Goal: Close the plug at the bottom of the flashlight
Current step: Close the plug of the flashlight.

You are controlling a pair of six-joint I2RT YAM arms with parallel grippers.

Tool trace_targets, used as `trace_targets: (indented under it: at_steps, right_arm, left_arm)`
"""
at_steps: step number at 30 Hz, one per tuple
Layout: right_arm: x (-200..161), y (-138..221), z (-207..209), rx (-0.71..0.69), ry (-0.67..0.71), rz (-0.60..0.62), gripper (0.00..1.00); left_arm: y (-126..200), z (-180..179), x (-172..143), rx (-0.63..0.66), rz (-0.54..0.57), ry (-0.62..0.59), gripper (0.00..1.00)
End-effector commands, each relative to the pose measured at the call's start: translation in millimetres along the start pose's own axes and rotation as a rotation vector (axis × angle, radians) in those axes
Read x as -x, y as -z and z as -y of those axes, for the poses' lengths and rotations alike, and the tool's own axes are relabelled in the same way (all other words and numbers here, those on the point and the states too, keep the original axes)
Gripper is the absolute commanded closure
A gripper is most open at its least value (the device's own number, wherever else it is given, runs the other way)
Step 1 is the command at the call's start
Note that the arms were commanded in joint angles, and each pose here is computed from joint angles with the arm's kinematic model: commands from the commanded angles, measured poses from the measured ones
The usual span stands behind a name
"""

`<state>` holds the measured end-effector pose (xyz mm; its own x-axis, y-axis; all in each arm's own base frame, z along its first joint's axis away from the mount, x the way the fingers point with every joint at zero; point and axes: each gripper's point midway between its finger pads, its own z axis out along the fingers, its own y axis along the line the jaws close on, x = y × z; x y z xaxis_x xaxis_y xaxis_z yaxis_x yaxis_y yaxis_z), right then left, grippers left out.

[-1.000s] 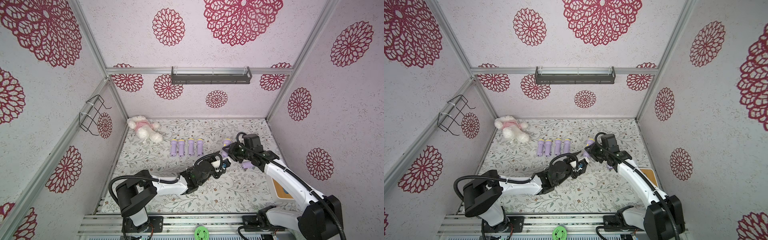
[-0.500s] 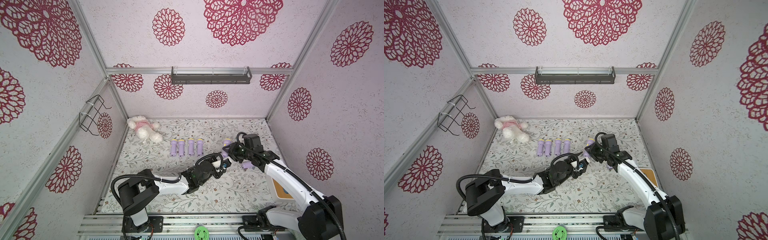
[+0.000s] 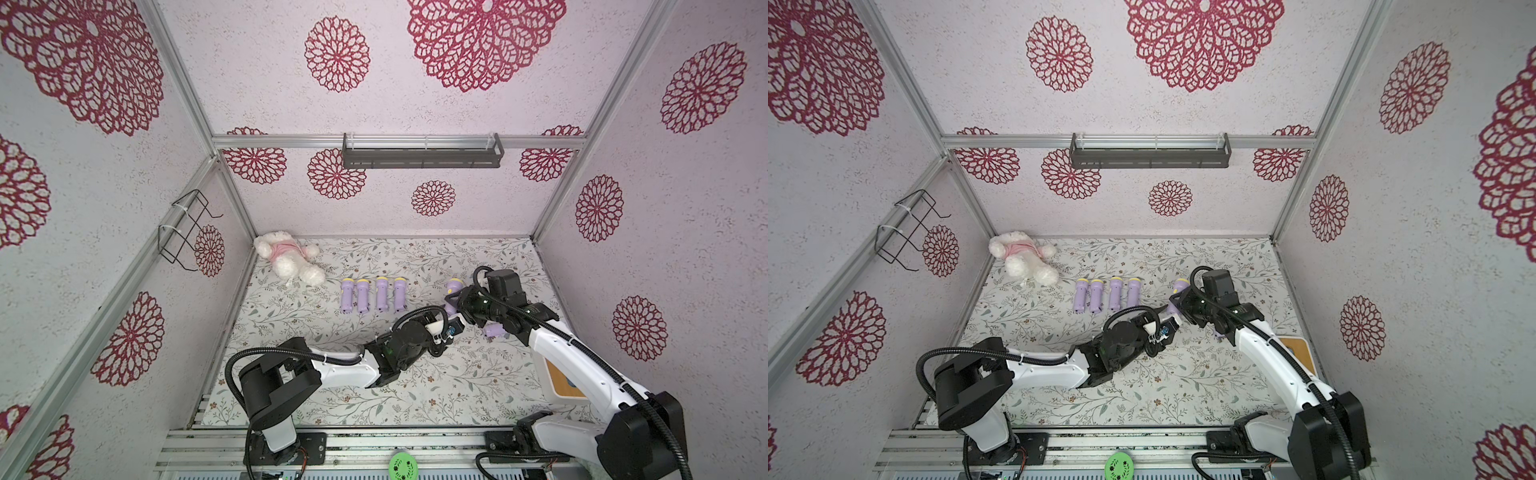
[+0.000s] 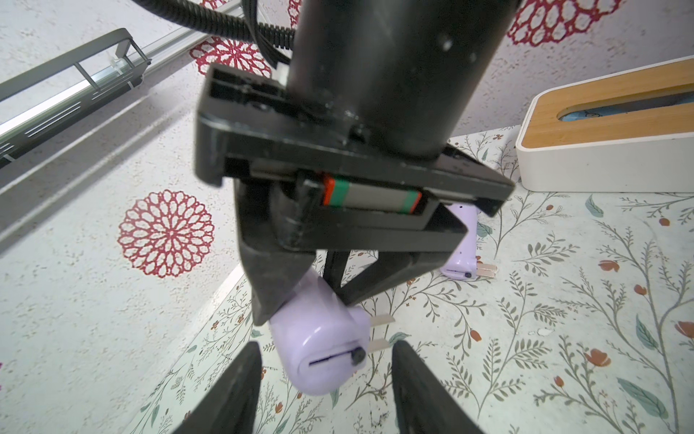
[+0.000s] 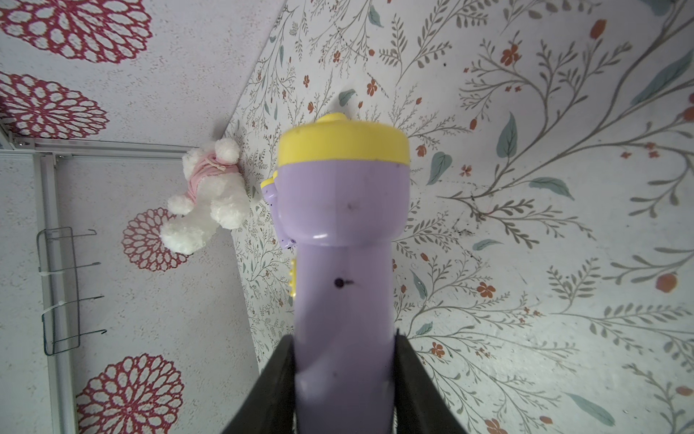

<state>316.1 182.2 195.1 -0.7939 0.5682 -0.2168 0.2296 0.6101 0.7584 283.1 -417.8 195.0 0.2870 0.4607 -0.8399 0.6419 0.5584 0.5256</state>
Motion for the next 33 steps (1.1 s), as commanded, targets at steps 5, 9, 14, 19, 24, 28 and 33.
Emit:
trace_targets:
  at_steps: [5, 9, 14, 19, 24, 28, 33]
  right_arm:
    - [7.2, 14.4, -23.7, 0.083, 0.028, 0.045, 1.00]
    - [7.2, 15.6, -25.5, 0.091, 0.030, 0.046, 1.00]
    - [6.6, 15.3, -24.8, 0.090, 0.031, 0.044, 1.00]
    - [5.9, 15.3, -24.3, 0.090, 0.031, 0.043, 1.00]
    - [5.7, 14.9, -23.7, 0.090, 0.029, 0.043, 1.00]
    - [5.0, 14.4, -23.7, 0.093, 0.029, 0.039, 1.00]
    - [4.3, 13.4, -22.1, 0.091, 0.027, 0.037, 1.00]
  left_arm:
    - [-4.7, 1.1, 6.0, -0.002, 0.014, -0.004, 0.45]
    - [-5.5, 1.4, 4.4, 0.000, 0.009, -0.006, 0.46]
    - [-6.0, 2.0, 4.1, -0.003, 0.008, -0.011, 0.48]
    - [-6.0, 2.0, 3.6, -0.002, 0.006, -0.012, 0.49]
    - [-6.6, 1.4, 3.6, 0.003, 0.004, -0.015, 0.50]
    - [-6.7, 1.7, 3.2, 0.003, 0.003, -0.016, 0.50]
    - [-6.9, 1.5, 4.6, 0.003, 0.006, -0.019, 0.51]
